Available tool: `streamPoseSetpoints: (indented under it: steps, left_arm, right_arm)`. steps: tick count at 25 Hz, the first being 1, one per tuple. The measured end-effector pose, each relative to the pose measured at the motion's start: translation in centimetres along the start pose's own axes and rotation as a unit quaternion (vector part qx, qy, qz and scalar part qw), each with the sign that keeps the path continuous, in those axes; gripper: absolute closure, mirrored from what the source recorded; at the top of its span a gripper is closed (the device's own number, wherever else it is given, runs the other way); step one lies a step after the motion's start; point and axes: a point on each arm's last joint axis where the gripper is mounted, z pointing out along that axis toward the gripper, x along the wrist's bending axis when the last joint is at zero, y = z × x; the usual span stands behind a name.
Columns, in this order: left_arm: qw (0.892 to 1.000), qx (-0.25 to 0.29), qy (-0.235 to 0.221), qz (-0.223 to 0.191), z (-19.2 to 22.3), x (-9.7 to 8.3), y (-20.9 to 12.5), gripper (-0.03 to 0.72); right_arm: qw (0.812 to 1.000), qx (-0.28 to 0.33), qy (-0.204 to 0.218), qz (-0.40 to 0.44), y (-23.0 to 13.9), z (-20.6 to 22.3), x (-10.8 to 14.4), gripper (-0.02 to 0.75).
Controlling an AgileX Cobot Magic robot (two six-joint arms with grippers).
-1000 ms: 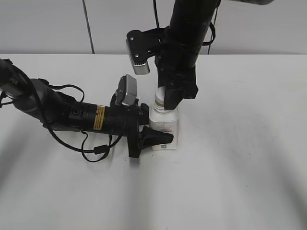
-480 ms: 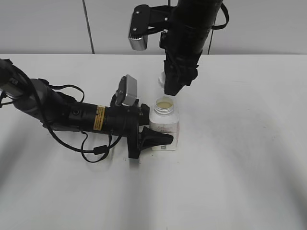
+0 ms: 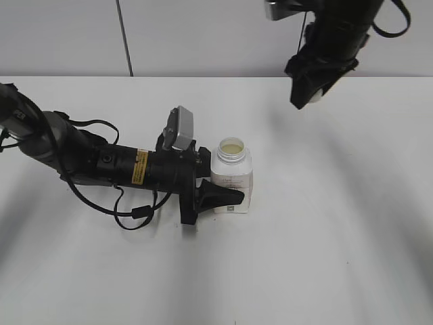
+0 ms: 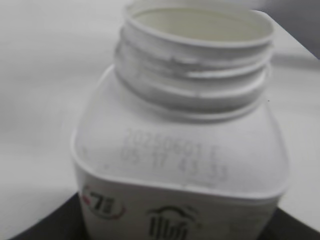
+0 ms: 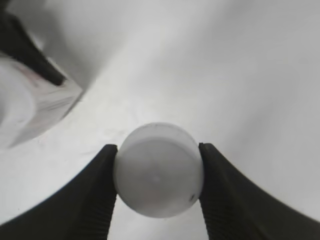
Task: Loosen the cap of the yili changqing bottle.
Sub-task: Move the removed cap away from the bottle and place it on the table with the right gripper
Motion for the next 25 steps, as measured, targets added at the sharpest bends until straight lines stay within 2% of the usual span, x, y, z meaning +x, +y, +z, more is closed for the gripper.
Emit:
streamPoseSetpoints:
  steps: [5, 9, 18, 25]
  left_arm:
    - [1.0, 0.0, -0.001, 0.001, 0.0, 0.0, 0.0, 0.294]
    - [1.0, 0.0, -0.001, 0.001, 0.0, 0.0, 0.0, 0.294]
    - [1.0, 0.0, 0.0, 0.001, 0.0, 0.0, 0.0, 0.294]
    - [1.0, 0.0, 0.0, 0.001, 0.0, 0.0, 0.0, 0.294]
  right_arm:
    - [0.988, 0.001, -0.022, 0.151, -3.3, 0.9, -5.0, 0.35]
    - [0.974, -0.009, -0.038, 0.225, -6.0, 3.3, -7.3, 0.35]
    - [0.945, 0.008, -0.047, 0.325, -11.5, 7.0, -9.3, 0.35]
    - [0.937, 0.003, -0.055, 0.344, -12.6, 8.1, -10.2, 0.35]
